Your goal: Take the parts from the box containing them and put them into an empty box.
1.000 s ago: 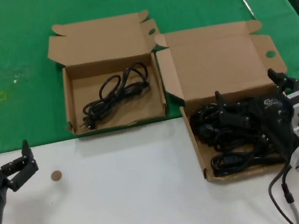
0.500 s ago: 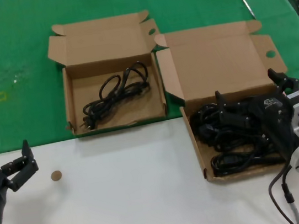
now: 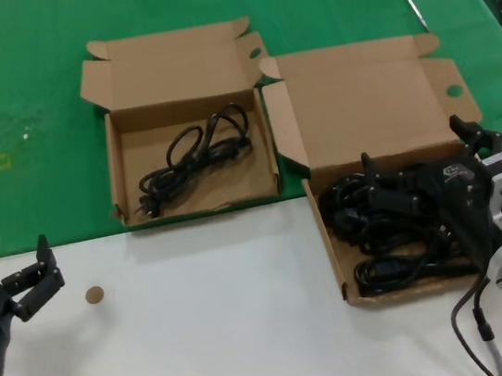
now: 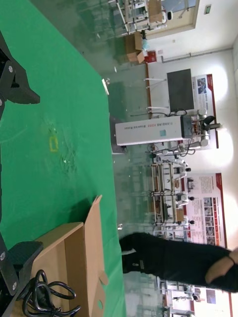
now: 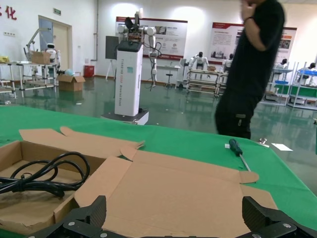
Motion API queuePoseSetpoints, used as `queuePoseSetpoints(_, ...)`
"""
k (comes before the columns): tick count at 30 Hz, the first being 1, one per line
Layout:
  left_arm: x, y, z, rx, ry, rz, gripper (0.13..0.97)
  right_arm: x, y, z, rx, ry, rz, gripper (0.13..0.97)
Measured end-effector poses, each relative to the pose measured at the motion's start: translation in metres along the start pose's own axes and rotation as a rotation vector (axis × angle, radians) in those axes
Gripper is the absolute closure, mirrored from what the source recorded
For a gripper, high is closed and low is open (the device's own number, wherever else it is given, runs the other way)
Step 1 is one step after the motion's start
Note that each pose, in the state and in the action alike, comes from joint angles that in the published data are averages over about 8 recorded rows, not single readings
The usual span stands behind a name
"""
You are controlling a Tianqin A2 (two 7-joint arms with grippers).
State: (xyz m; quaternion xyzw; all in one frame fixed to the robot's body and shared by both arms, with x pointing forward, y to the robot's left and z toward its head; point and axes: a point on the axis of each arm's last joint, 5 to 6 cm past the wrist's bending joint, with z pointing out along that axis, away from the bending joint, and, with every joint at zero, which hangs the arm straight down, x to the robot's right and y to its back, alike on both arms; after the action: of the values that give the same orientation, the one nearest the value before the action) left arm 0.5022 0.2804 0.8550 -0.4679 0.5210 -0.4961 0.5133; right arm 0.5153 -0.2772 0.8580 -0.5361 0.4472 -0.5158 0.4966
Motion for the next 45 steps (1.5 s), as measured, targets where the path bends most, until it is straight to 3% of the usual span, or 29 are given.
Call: queuePoseSetpoints(45, 0.0000, 0.0000, 0.0000, 0.000, 0.000, 0.000, 0.132, 0.0000, 0.0000, 0.0000, 0.000, 0.000, 0.000, 0.130)
